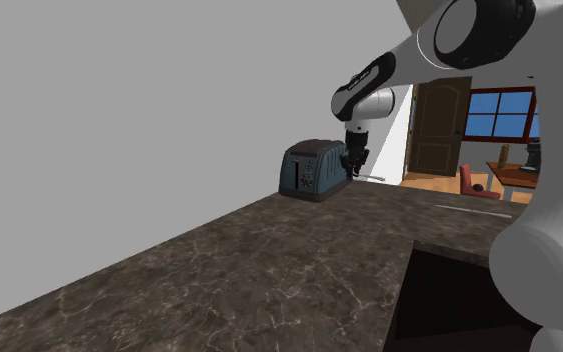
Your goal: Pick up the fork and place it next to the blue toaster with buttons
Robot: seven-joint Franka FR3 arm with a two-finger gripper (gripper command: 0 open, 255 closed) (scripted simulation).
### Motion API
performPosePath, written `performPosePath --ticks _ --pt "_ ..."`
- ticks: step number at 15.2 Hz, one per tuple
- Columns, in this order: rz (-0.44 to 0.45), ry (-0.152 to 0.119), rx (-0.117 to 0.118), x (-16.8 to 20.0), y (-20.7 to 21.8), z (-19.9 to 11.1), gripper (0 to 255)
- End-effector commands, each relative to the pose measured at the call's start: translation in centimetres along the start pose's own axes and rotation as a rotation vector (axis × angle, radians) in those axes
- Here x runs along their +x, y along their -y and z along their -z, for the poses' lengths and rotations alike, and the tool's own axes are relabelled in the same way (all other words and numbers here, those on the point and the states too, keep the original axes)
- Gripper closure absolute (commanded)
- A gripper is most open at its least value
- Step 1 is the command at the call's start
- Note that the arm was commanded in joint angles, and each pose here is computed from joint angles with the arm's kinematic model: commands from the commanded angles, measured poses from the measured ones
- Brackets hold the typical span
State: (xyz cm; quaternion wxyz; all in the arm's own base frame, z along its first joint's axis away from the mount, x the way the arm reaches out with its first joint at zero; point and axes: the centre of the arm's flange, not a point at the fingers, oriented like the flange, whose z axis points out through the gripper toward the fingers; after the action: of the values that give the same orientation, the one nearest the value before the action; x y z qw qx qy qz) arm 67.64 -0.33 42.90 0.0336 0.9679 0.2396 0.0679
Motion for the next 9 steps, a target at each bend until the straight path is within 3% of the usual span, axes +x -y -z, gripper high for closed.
performPosePath --ticks 1,9 --pt "0.000 -0.001 0.000 0.0 0.1 -1.1 255" --pt "0.000 -0.001 0.000 -0.5 0.5 -5.3 255"
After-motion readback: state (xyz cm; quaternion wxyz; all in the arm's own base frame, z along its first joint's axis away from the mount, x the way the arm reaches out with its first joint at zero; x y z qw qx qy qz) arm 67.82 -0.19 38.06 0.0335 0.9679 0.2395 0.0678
